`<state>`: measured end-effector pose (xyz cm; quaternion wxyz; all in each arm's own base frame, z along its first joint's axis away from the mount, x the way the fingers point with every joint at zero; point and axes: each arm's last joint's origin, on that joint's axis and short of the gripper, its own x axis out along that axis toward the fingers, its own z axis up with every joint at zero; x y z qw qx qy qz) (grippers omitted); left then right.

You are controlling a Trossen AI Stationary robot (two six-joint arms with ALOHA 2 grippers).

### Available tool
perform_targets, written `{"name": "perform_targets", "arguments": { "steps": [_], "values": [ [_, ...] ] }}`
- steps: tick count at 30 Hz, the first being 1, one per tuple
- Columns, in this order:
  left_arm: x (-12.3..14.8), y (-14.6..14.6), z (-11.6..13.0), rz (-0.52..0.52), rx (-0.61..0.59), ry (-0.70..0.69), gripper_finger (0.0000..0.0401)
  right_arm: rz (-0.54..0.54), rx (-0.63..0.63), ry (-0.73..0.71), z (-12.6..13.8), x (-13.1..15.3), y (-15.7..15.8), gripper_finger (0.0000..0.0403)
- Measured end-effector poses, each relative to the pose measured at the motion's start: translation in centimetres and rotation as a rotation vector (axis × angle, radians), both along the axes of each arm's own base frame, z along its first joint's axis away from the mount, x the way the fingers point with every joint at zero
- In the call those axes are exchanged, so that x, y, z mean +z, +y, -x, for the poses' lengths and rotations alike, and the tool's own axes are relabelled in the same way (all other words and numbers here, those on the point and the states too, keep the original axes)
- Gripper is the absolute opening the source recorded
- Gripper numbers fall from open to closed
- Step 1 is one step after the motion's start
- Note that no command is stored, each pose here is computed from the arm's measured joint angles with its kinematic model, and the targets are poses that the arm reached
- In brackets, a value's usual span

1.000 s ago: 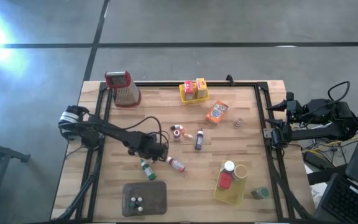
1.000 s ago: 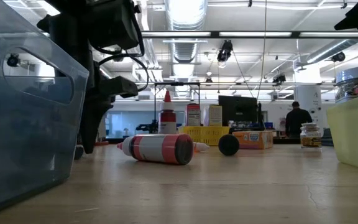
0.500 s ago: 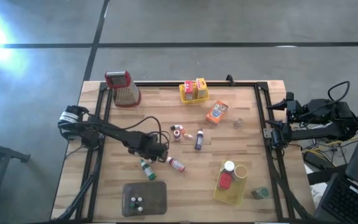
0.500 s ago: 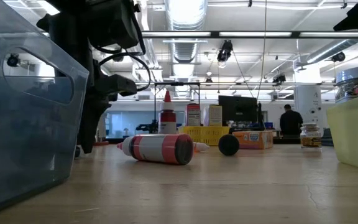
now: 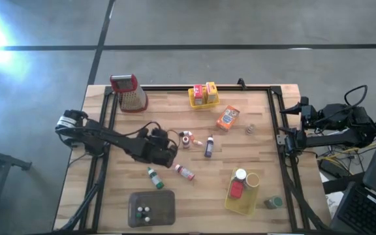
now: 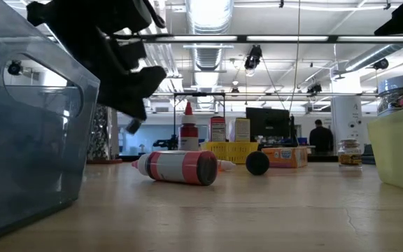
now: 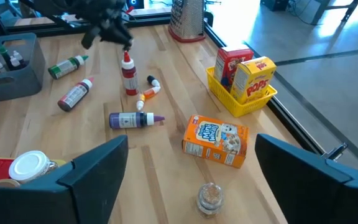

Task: Pick & Place Kitchen Items
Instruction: Adjust the small pink food coloring on the table

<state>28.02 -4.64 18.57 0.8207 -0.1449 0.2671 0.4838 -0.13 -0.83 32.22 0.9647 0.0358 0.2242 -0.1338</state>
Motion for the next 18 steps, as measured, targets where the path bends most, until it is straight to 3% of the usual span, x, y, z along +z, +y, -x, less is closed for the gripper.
{"name": "perform_targets", "arguments": {
  "steps": [5, 8, 11, 18],
  "values": [
    [-0.7, 0.4, 0.4, -0.246, 0.044, -0.034, 0.0072, 0.0, 0.0, 0.0, 0.0, 0.0, 0.0, 0.0361],
    [-2.2, 1.1, 1.3, -0.322, 0.08, -0.037, 0.0071, 0.0, 0.0, 0.0, 0.0, 0.0, 0.0, 0.0361],
    [-4.3, 2.0, 2.7, -0.331, 0.098, -0.036, 0.0071, 0.0, 0.0, 0.0, 0.0, 0.0, 0.0, 0.0354],
    [-7.4, 3.5, 4.8, -0.273, 0.048, -0.24, 0.0071, 0.0, 0.0, 0.0, 0.0, 0.0, 0.0, 0.0332]
  ]
}}
